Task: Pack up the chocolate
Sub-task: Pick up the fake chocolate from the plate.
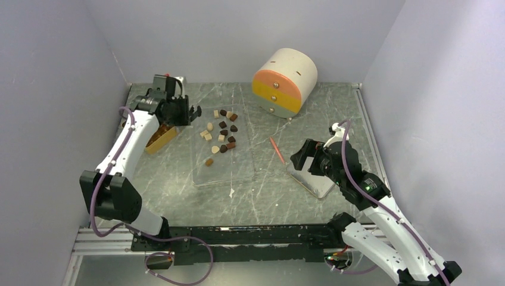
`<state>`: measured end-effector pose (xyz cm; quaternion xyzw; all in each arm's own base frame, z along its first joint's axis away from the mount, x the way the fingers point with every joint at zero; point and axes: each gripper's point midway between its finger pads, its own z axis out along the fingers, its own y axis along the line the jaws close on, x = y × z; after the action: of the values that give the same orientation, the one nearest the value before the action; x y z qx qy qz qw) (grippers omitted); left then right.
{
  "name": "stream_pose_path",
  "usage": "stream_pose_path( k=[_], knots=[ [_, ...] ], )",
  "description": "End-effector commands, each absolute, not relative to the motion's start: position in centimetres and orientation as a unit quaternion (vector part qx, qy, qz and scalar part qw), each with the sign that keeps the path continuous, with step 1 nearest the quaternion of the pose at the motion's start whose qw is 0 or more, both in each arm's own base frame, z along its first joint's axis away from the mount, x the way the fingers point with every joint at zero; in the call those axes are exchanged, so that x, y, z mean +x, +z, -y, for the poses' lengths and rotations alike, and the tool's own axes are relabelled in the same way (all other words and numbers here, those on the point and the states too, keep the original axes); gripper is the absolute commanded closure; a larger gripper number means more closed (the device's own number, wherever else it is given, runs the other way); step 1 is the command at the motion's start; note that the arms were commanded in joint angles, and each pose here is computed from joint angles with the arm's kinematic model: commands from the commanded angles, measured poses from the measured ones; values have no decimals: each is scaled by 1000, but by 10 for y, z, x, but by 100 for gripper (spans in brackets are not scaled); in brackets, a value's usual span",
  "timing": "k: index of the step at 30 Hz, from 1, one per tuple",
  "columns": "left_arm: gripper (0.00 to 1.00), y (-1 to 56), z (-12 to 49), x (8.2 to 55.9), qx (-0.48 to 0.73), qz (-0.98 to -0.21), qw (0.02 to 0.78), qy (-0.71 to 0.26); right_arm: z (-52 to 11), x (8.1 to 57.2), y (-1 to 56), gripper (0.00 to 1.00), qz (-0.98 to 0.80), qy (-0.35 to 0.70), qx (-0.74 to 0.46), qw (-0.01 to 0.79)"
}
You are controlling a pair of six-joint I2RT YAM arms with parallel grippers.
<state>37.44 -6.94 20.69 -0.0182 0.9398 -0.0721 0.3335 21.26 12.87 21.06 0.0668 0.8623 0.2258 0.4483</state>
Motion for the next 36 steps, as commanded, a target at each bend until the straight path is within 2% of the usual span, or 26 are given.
stream_pose_path(
  k=[1, 11, 17, 28, 36],
  knots=[
    [64, 237, 79, 351, 23, -931, 359, -55, -127, 220, 234, 1, -846, 226, 69, 478],
    [65, 209, 120, 275, 111, -949, 285, -83, -129, 223, 240, 1, -845, 228, 69, 480],
    [64, 195, 123, 233, 140, -958, 241, -73, -130, 224, 239, 1, -844, 231, 72, 478],
    [63, 177, 118, 216, 151, -961, 222, -60, -132, 222, 238, 1, -843, 240, 76, 475],
    [63, 160, 123, 225, 155, -961, 220, -60, -127, 218, 239, 1, -843, 235, 80, 477]
  ],
)
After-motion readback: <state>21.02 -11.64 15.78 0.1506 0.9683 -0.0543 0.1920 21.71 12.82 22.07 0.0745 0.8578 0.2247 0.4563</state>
